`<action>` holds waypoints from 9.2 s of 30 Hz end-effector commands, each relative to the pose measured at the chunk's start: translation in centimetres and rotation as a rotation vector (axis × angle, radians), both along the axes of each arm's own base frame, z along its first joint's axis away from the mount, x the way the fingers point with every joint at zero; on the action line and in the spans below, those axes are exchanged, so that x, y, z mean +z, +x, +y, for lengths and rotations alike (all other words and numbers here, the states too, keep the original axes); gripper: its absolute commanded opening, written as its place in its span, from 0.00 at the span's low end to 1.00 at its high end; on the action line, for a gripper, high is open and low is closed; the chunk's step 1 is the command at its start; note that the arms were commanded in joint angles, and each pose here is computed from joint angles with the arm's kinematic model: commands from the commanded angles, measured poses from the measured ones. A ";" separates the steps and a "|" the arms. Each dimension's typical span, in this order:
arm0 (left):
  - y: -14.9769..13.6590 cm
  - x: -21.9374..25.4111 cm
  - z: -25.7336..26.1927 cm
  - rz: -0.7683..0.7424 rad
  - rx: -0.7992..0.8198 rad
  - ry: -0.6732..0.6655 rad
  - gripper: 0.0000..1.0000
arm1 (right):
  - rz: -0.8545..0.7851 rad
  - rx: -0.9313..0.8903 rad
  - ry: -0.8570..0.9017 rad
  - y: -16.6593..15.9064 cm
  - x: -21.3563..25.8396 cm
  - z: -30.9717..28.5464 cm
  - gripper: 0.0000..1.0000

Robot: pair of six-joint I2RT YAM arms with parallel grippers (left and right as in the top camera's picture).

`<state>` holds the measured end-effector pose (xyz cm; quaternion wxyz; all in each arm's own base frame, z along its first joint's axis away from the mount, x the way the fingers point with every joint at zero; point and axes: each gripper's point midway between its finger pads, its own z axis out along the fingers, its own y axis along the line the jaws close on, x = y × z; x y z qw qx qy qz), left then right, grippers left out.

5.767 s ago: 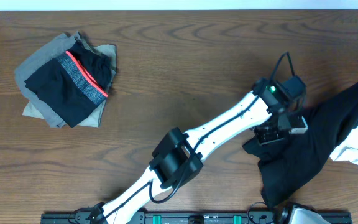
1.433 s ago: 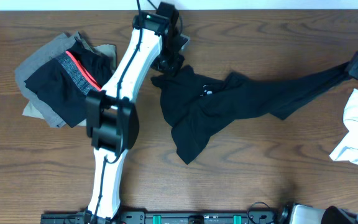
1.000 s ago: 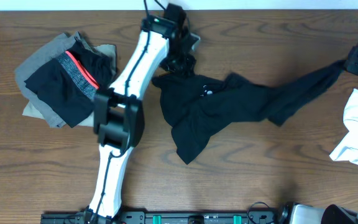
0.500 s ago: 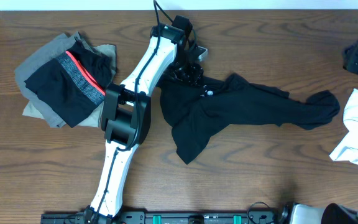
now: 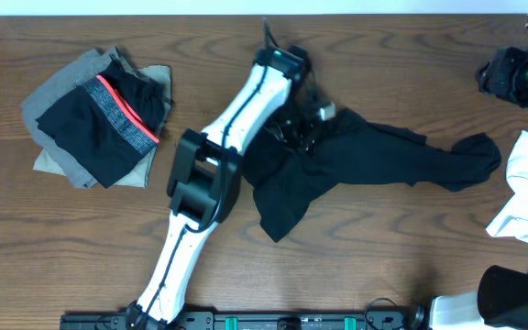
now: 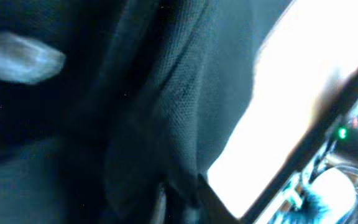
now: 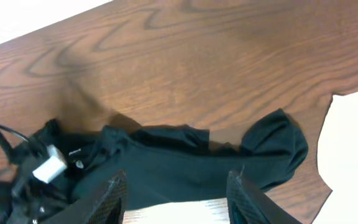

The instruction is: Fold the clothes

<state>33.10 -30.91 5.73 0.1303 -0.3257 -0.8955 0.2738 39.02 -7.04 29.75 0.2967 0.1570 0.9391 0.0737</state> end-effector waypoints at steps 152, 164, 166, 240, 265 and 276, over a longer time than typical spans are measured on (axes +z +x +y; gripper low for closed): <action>6.1 2.9 -2.1 -0.595 -0.172 0.132 0.19 | 0.368 0.122 0.081 3.9 -14.8 2.0 0.55; 5.4 5.2 -1.4 -0.600 -0.157 0.137 0.08 | 0.366 0.122 0.080 4.0 -14.8 2.0 0.55; 5.3 5.2 -1.3 -0.597 -0.158 0.139 0.06 | 0.367 0.122 0.080 4.0 -14.8 2.0 0.55; 8.1 16.3 19.4 -0.744 0.575 0.697 0.06 | 0.317 0.530 0.250 2.6 -27.3 12.1 0.51; 6.2 20.9 23.5 -0.812 0.658 0.752 0.06 | -0.135 0.676 -0.028 4.4 -11.6 10.8 0.01; 5.7 20.8 24.9 -0.780 0.686 0.779 0.06 | -0.081 0.566 -0.064 4.1 -11.7 9.5 0.01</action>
